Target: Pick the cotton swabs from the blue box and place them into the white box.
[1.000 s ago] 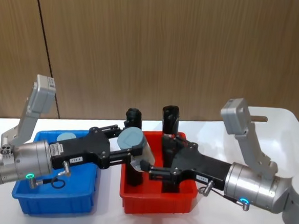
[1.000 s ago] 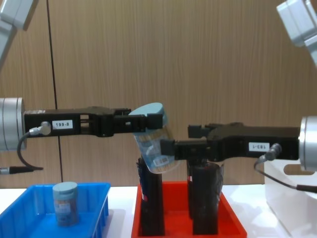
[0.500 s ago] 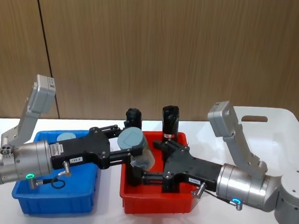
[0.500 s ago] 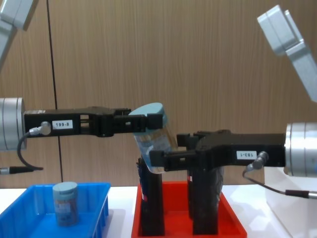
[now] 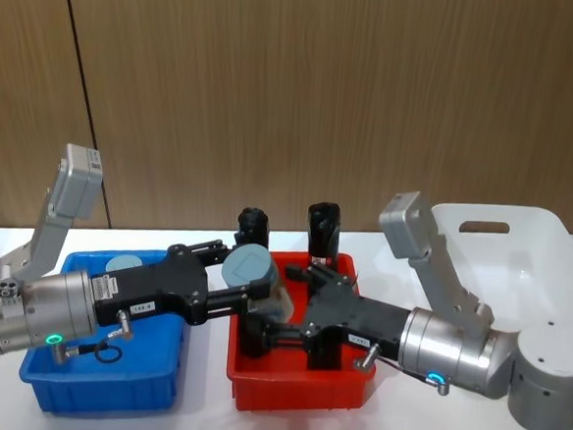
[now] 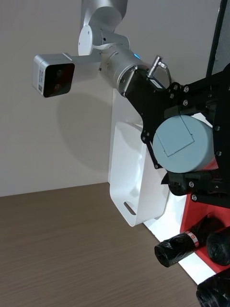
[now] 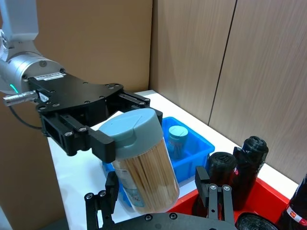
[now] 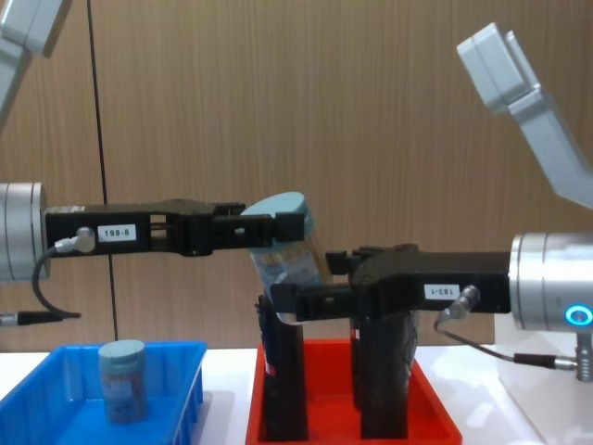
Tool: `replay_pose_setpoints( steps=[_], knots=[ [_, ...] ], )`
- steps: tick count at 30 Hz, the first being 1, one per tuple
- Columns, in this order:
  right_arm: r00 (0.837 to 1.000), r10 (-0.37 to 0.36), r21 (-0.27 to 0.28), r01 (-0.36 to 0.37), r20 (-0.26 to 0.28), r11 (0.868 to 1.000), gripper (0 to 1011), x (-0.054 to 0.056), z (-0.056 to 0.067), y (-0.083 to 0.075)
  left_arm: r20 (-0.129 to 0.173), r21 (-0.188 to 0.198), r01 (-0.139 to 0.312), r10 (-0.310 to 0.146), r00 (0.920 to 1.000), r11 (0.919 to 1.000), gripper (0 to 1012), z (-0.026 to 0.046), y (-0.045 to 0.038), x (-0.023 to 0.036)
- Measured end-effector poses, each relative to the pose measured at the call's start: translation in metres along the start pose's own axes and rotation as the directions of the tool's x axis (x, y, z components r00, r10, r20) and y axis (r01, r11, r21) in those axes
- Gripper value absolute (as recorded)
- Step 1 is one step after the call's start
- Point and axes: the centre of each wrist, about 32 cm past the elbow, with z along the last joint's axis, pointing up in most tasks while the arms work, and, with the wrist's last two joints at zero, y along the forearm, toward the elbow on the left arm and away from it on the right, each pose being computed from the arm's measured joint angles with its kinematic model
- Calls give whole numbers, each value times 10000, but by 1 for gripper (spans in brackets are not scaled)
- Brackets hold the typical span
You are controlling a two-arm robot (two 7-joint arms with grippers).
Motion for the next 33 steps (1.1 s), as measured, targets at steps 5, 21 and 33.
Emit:
replay_pose_setpoints(
  steps=[5,21,33],
  knots=[
    [10000,-44,-20,44,62,10000,1001,7,-5,36,1,0,-1,1,10000,10000,674,0,0,0],
    [9995,197,-226,-191,265,9996,704,10,-16,70,-2,-2,7,-7,10000,10000,674,0,0,0],
    [9991,330,-258,-323,279,9991,661,15,-7,50,-1,0,11,-11,10000,10000,946,0,0,0]
  ],
)
